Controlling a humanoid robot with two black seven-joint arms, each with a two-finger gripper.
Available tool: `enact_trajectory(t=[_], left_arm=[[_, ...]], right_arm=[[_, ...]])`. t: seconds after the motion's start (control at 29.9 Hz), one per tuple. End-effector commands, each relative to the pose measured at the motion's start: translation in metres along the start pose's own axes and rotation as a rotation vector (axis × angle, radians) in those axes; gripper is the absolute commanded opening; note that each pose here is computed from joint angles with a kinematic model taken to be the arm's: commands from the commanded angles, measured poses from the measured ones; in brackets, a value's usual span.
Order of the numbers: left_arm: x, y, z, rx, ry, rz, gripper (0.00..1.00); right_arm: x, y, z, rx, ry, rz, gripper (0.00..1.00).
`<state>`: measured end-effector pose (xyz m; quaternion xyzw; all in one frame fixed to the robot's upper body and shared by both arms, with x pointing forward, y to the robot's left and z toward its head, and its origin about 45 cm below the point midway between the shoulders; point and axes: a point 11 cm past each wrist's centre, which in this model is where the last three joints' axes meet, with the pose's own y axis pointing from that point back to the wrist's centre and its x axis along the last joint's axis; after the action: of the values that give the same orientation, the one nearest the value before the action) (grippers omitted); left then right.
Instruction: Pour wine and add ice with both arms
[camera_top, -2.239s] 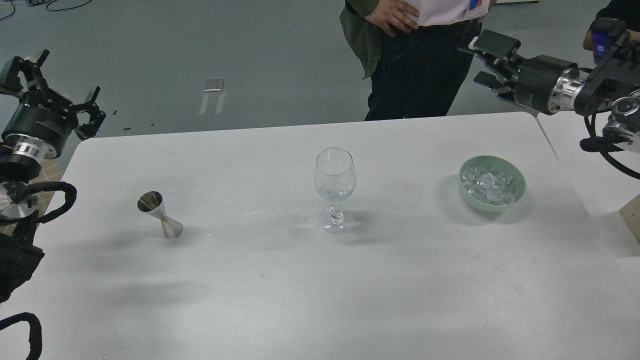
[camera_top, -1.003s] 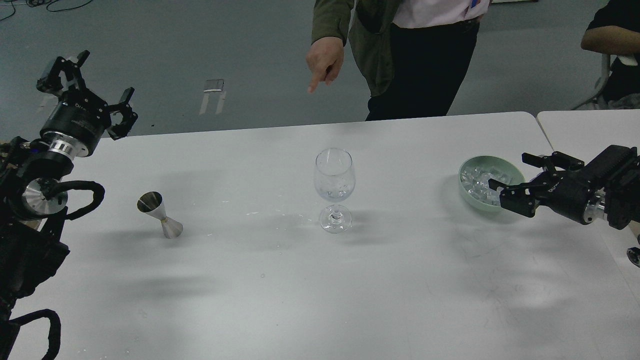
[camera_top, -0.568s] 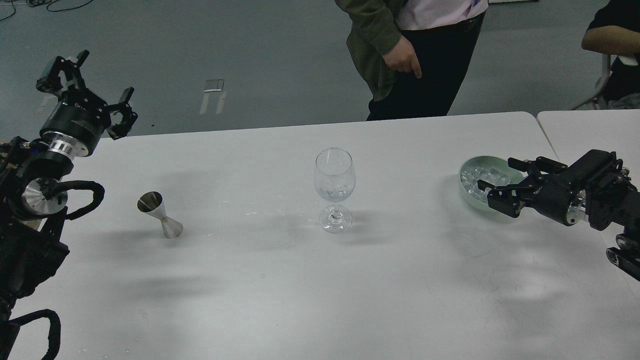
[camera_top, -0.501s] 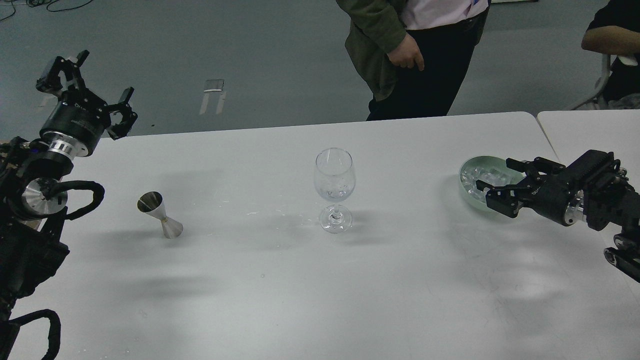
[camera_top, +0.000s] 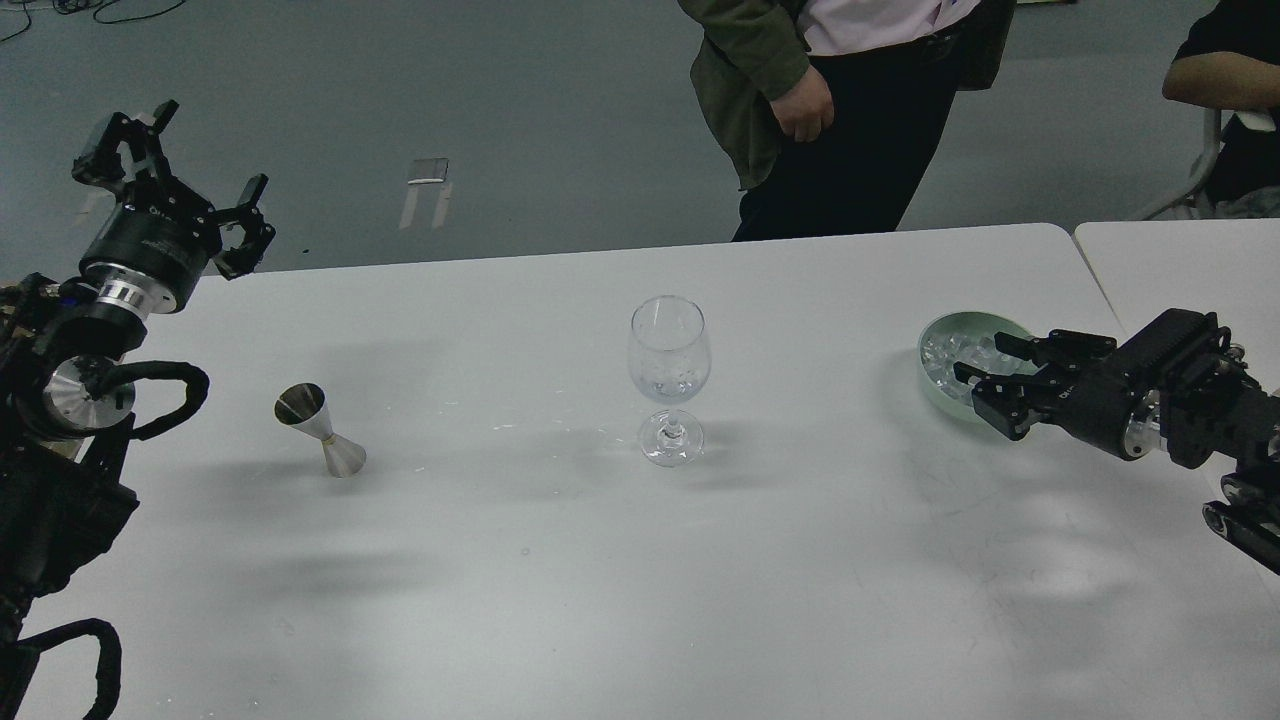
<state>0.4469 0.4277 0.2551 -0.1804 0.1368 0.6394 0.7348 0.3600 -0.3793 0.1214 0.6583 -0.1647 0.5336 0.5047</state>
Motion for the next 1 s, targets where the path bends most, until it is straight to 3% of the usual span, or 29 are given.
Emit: enact_trajectory(t=[0.0,0.1,0.3,0.7,0.84,0.97], left_arm=[[0.000,0.000,0.001,0.000,-0.001,0.001,0.98],[0.000,0.000,0.001,0.000,-0.001,0.001,0.98],[0.000,0.000,0.001,-0.001,0.000,0.001,0.98],[0.000,0.000,0.001,0.000,-0.001,0.001,0.98],[0.000,0.000,0.001,0.000,-0.001,0.001,0.98],[0.000,0.000,0.001,-0.002,-0.001,0.000,0.98]], right_arm=[[-0.003,-0.002,0.000,-0.006,-0.004,-0.006,0.60],[-0.003,-0.006,-0.004,0.000,-0.009,-0.004,0.60],[-0.003,-0.006,-0.004,0.000,-0.009,-0.007,0.49],[-0.004,-0.005,0.000,-0.011,-0.008,-0.010,0.17],[0.002,-0.007,-0.002,-0.002,-0.005,0.004,0.00],[0.024,-0.011,-0.003,0.016,0.013,0.046,0.00]])
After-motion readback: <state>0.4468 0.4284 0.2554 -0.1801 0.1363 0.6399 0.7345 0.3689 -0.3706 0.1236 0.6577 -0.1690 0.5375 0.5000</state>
